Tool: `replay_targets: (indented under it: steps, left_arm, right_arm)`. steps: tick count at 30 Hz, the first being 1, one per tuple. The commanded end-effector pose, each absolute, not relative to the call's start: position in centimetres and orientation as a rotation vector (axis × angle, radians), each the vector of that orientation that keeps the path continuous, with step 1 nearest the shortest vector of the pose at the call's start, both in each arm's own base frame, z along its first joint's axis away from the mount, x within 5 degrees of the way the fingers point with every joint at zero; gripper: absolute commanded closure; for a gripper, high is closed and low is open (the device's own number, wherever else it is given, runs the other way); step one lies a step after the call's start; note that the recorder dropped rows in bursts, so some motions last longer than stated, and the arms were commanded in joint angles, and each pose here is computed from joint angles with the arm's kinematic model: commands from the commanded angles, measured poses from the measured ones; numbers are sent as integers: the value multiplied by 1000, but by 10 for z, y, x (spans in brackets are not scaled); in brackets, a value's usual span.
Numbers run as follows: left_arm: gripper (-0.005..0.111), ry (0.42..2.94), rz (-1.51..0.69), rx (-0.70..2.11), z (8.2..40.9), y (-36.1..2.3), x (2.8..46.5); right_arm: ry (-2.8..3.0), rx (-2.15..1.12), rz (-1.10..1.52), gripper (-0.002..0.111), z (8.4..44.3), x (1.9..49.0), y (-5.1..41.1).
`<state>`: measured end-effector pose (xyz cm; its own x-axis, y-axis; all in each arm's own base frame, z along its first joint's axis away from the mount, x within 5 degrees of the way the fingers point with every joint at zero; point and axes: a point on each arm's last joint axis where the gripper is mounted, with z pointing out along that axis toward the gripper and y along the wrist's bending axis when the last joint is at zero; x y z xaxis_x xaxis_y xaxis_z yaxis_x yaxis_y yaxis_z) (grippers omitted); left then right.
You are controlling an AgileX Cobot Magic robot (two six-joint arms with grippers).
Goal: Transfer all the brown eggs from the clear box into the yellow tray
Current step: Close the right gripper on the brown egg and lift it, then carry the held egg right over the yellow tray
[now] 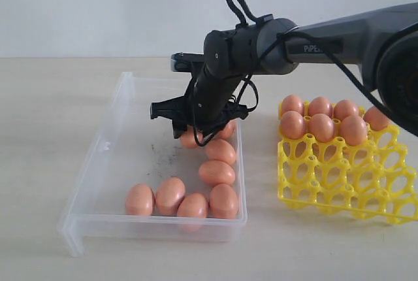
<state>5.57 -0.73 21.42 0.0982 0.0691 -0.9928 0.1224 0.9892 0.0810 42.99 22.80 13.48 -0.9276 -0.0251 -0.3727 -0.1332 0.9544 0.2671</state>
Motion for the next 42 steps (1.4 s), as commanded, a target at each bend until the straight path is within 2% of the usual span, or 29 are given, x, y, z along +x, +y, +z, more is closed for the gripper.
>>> replay_targets:
  steps: [1,8,13,17,23,26,32,37,42]
  left_arm:
    - [103,1475,-46,162,213,-8,56]
    - [103,1475,-46,162,213,-8,56]
    - [103,1475,-46,162,213,-8,56]
    - [103,1475,-46,162,213,-8,56]
    - [103,1475,-46,162,213,-8,56]
    - [103,1475,-46,162,213,-8,56]
    - [103,1475,-46,162,213,-8,56]
    - [103,1475,-46,162,213,-8,56]
    - [103,1475,-46,162,213,-8,56]
  right_arm:
    - [2631,-334,362,108,138,434,230]
    - [2256,-403,349,108,143,433,227]
    - [1894,-521,155,108,164,411,212]
    - [1770,-501,74,108,163,394,197]
    - [1471,-488,95,108,162,341,173]
    - [1345,-578,21,108,172,310,160]
    - [1257,-611,-78,108,206,280,143]
    - [1395,-450,-159,108,200,254,106]
    - [1499,-202,-76,108,190,250,68]
